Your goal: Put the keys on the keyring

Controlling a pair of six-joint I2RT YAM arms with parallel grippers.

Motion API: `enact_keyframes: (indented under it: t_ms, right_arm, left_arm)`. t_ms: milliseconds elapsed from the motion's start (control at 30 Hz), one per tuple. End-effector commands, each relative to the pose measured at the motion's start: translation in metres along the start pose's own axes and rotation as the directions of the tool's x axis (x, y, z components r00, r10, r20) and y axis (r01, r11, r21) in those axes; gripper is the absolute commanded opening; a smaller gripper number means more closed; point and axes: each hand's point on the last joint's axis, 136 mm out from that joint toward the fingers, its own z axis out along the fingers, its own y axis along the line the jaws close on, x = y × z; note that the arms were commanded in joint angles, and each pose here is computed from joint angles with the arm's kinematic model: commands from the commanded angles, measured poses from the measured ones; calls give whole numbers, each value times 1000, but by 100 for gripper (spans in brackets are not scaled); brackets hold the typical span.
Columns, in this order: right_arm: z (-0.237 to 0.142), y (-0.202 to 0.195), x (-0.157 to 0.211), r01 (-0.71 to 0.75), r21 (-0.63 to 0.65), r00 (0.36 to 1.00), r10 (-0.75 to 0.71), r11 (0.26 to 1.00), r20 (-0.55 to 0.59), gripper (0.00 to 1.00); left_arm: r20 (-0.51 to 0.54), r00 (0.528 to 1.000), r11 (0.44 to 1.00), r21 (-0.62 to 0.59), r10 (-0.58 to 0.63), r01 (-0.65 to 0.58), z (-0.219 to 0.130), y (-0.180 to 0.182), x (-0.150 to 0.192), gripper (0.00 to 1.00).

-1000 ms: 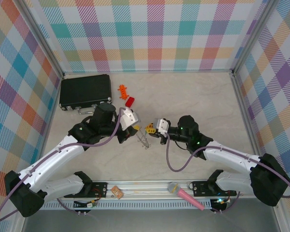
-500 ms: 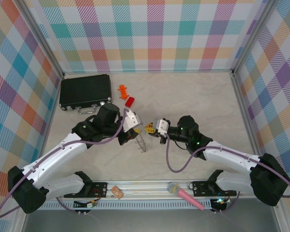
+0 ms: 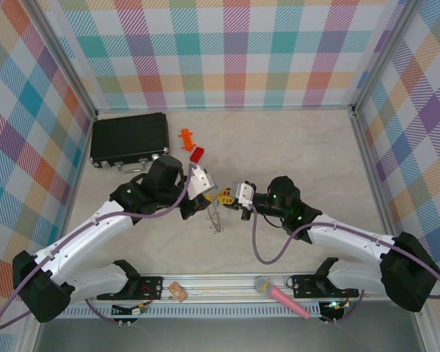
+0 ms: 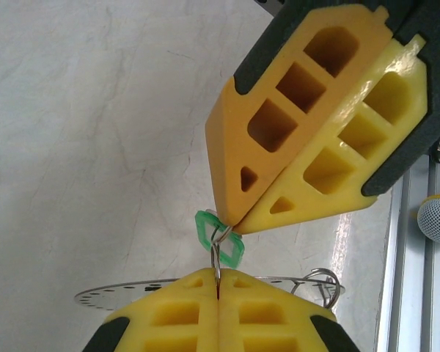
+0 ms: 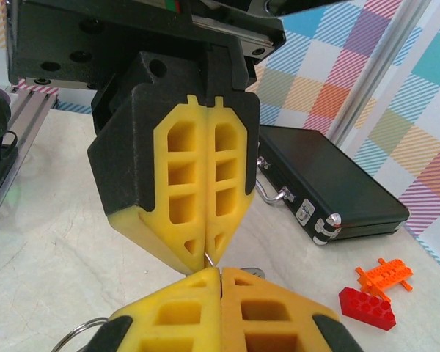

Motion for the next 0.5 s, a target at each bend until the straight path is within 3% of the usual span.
enact_keyframes:
  t_ms: [0,467]
  right_arm:
    - [3,1,-16,22,-18,999,-21,1000,40,0]
    - [3,3,-10,23,-13,999,-23,1000,28,0]
  left_arm:
    - [39,999,1000,11,16,-16,-6,-4,-17,0]
    - [39,999,1000,-11,-7,7,-6,1,-18,0]
